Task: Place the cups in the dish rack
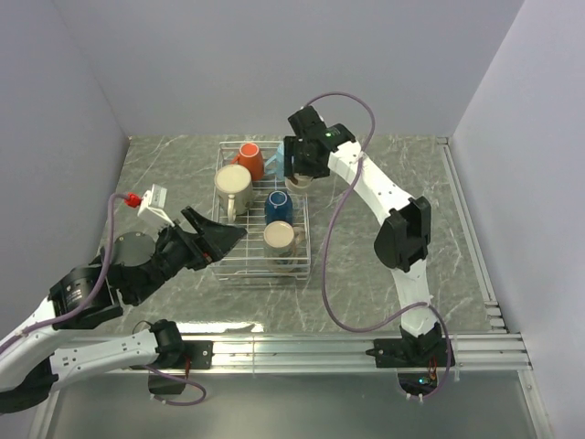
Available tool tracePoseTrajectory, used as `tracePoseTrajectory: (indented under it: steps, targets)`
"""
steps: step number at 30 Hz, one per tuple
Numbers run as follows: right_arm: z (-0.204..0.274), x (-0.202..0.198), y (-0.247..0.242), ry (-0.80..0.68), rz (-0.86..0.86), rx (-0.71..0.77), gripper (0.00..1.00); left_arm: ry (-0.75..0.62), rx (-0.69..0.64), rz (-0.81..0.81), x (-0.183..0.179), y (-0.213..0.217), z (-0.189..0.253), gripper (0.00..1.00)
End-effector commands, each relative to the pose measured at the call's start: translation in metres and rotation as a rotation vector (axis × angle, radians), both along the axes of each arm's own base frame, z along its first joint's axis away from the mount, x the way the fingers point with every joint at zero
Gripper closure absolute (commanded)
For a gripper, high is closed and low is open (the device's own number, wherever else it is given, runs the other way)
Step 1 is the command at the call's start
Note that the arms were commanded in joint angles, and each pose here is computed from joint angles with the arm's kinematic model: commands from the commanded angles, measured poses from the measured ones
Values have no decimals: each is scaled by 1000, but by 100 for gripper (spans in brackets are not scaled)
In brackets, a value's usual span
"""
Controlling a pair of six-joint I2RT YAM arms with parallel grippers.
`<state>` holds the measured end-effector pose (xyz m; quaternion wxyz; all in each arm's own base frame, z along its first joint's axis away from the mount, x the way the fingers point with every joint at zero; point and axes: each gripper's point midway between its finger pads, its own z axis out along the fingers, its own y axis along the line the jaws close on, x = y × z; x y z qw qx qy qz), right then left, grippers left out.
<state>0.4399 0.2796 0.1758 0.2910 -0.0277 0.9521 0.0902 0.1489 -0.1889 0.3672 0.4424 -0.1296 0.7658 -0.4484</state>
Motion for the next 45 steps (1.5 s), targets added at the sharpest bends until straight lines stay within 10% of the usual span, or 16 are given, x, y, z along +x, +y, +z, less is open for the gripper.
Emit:
tracePoseTrajectory:
  steps: [1, 25, 34, 41, 45]
  targets:
    - [-9, -10, 10, 12, 23, -30, 100, -15, -27, 41, -1, 16, 12, 15]
    - [-65, -18, 32, 98, -7, -90, 100, 47, -96, 84, -22, 61, 0, 18]
    - [-69, -27, 23, 105, -25, -90, 43, 48, -78, 75, -23, 61, -1, 17]
    - [-41, -24, 20, 50, -26, -77, 33, 42, -77, 56, -23, 55, -2, 19]
    - [-29, -22, 20, 22, -27, -63, 6, 43, -78, 39, -23, 49, -1, 20]
